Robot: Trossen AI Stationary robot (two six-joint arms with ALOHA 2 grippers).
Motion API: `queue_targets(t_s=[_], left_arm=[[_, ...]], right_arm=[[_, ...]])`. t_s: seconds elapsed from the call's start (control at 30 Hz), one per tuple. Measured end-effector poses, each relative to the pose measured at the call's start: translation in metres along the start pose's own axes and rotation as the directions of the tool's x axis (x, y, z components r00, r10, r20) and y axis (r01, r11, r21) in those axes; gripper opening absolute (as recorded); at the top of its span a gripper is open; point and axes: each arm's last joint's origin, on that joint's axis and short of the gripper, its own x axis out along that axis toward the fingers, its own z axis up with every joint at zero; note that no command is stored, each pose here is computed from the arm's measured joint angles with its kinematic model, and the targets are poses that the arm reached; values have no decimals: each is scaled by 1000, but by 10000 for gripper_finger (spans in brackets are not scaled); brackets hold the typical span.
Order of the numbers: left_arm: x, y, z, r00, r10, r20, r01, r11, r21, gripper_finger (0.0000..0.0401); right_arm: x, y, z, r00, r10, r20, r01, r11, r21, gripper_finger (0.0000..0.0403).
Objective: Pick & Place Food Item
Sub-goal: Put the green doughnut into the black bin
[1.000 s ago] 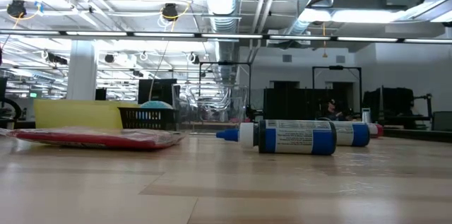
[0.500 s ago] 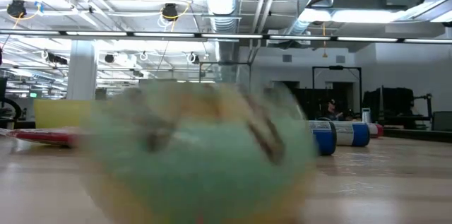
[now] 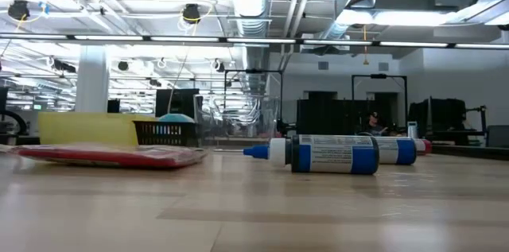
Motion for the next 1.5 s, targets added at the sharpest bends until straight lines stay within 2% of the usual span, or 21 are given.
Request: queue_targets(t_s=[0.17, 0.3, 0.43, 0.57, 0.73, 0.87, 1.1, 1.37, 1.5], left_arm=[[-3, 0, 0, 1000, 22, 19, -21, 999, -48, 210], [-5, -10, -6, 1000, -11, 3, 11, 1000, -26, 206], [-10, -26, -19, 995, -75, -60, 80, 991, 102, 205], [-7, -49, -40, 983, -136, -124, 164, 954, 250, 205], [18, -79, -58, 959, -205, -196, 263, 901, 346, 210], [43, -104, -59, 938, -219, -268, 318, 849, 421, 219], [86, -136, -59, 890, -262, -373, 422, 784, 455, 237], [125, -159, -78, 859, -279, -429, 471, 761, 447, 232], [125, -170, -91, 844, -297, -447, 488, 769, 412, 222]], right_arm=[[-4, 3, -6, 1000, -23, 8, 23, 1000, 13, 153], [-7, 6, -11, 1000, -20, 19, 20, 1000, 24, 153], [-10, 8, -15, 1000, -22, 12, 22, 999, 30, 153], [-13, 10, -19, 1000, -21, 11, 21, 999, 39, 153], [-17, 15, -26, 1000, -2, 1, 2, 998, 59, 153], [-23, 20, -34, 1000, 19, -14, -18, 998, 67, 153], [-35, 29, -49, 998, 55, -40, -53, 997, 50, 153], [-48, 36, -65, 995, 84, -49, -82, 996, 24, 153], [-55, 38, -73, 995, 85, -59, -85, 996, 15, 153]])
